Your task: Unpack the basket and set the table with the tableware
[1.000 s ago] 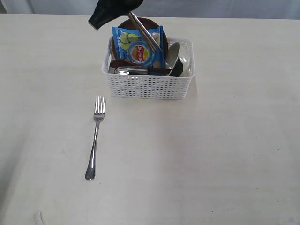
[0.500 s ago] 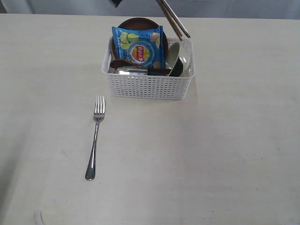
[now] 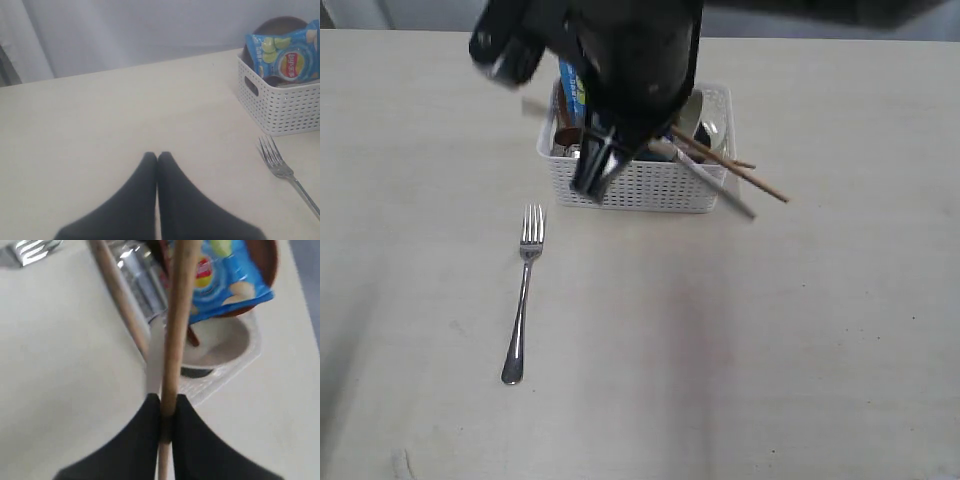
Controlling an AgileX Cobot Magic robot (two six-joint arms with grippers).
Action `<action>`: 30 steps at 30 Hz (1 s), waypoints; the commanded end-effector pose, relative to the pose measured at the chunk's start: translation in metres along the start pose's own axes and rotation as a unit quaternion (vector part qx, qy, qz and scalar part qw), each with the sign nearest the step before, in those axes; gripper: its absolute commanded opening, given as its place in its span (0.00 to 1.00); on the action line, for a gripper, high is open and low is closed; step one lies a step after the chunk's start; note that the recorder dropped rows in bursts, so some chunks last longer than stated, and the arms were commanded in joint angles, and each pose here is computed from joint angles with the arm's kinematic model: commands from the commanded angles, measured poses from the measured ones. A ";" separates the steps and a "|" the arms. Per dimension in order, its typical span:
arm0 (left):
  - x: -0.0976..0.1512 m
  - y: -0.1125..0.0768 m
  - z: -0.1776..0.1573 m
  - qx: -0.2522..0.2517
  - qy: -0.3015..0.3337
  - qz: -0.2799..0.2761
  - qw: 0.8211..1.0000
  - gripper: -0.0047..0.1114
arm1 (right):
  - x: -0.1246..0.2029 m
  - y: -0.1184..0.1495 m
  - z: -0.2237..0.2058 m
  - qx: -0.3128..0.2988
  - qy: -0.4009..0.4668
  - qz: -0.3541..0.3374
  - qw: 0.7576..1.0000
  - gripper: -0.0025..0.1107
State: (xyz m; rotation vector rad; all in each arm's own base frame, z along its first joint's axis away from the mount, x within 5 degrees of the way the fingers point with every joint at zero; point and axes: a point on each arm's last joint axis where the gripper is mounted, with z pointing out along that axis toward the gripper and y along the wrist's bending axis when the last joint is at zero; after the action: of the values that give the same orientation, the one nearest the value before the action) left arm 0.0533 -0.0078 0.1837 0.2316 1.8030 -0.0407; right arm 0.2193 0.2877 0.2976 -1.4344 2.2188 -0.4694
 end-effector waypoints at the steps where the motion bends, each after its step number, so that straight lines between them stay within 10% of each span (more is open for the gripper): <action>1: 0.000 0.000 0.000 -0.001 -0.003 -0.001 1.000 0.04 | 0.021 0.043 0.014 -0.048 0.032 -0.081 0.995 0.02; 11: 0.000 0.000 0.000 -0.001 -0.003 -0.001 1.000 0.04 | 0.039 0.089 0.078 -0.085 0.044 -0.130 0.987 0.02; 24: 0.000 0.000 0.000 -0.001 -0.003 -0.001 1.000 0.04 | -0.011 0.064 0.040 -0.287 -0.010 0.105 0.952 0.02; 30: 0.000 0.000 0.000 -0.001 -0.003 -0.001 1.000 0.04 | -0.014 0.061 0.051 -0.277 -0.038 -0.053 0.959 0.02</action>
State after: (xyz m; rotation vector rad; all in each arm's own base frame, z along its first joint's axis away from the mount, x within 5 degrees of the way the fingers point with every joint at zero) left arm 0.0533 -0.0078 0.1837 0.2316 1.8030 -0.0407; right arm 0.2002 0.3257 0.2353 -1.6290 2.4218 0.2878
